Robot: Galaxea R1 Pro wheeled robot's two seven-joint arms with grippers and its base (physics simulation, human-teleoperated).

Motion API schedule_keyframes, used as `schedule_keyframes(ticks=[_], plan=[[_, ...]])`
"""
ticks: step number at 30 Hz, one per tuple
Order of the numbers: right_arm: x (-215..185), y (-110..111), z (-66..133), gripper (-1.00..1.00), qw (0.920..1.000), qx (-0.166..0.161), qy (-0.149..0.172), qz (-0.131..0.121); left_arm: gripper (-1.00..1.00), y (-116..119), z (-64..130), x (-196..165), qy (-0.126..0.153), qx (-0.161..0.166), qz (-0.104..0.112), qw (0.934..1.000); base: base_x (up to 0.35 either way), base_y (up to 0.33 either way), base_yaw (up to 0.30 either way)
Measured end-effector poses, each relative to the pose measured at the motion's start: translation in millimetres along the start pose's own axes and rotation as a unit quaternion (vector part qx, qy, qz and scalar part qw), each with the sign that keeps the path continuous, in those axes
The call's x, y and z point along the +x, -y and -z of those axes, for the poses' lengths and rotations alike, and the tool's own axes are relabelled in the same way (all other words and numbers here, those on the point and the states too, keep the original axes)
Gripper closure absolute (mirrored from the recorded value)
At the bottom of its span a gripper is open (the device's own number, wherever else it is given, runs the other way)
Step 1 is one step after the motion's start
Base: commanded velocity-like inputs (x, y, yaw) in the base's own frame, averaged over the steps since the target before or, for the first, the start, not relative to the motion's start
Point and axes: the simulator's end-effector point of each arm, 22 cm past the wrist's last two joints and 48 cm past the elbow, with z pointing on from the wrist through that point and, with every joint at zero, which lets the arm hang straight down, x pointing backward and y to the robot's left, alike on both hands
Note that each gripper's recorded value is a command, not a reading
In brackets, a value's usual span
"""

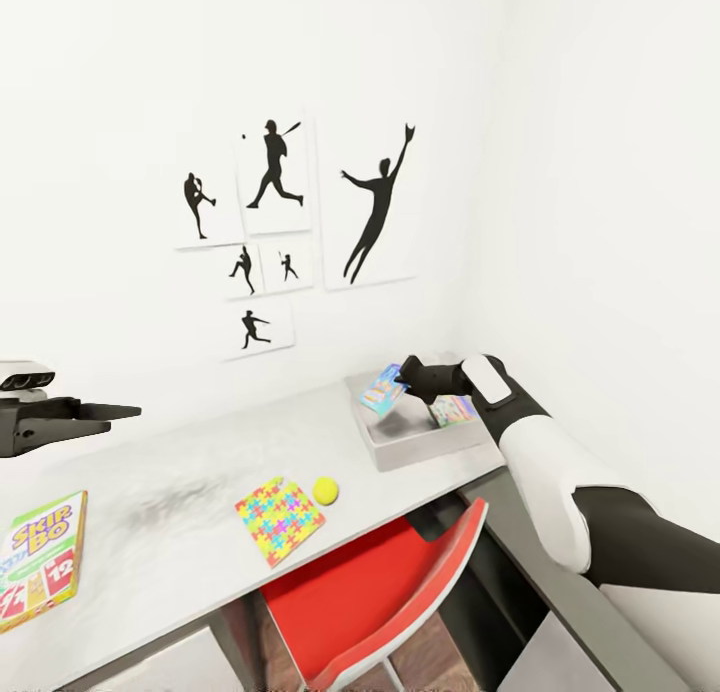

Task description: Put all the toys in the child's room - the three board games (two on the bed and one on the table), the two jigsaw puzzles on the table, and the tennis ball on the table - inside the toy box on the table in the child's room.

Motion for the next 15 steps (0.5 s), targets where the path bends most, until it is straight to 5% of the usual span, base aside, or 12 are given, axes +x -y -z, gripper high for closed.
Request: schedule_keyframes(ticks=[15], plan=[[-12, 28, -1.4, 1.00, 0.9998, 0.015, 0.005, -0.010, -1.00, -11, -4.2, 6, -0.004, 0.000, 0.012, 0.9999, 0.000, 0.000, 0.065]])
